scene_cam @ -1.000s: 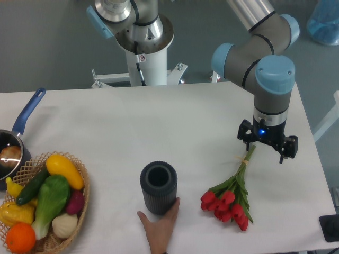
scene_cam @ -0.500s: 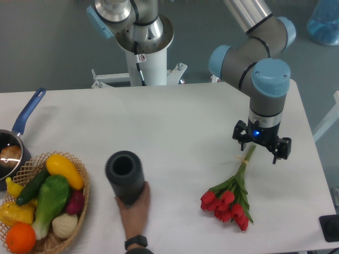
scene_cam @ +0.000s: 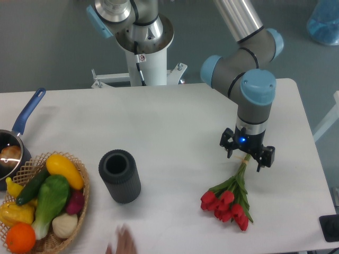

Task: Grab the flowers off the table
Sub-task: 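Lower the open gripper down onto the green tulip stems, then close the gripper around the tulip stems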

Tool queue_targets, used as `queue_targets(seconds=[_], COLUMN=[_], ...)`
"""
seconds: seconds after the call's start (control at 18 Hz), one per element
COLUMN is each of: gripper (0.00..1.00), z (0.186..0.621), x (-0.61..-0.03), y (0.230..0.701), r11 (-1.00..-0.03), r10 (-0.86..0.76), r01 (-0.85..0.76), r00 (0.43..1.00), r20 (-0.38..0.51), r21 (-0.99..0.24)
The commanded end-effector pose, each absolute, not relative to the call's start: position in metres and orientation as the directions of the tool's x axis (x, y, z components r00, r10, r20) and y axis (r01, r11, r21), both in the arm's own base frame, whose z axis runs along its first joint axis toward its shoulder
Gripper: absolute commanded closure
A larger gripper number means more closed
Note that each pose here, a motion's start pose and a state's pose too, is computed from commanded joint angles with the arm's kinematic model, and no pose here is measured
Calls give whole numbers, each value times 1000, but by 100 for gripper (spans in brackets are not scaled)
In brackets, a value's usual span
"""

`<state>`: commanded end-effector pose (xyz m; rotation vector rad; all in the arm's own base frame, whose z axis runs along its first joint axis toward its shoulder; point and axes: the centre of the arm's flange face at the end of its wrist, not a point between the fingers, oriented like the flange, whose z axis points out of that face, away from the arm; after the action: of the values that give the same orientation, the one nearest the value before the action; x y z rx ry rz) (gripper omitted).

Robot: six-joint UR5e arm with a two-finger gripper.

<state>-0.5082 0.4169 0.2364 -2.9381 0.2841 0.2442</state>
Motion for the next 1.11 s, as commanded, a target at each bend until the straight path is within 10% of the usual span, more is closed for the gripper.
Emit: queue_targets(seconds=[0.83, 0.94, 1.11], gripper=[0, 18, 93], z=[198, 194, 190], x=[-515, -513, -509], y=[459, 461, 462], r11=[-954, -956, -959], r10=[-223, -221, -210], r01=[-249, -245, -232], r00=[962, 963, 968], r20=[-160, -151, -140], r21=[-164, -163, -163])
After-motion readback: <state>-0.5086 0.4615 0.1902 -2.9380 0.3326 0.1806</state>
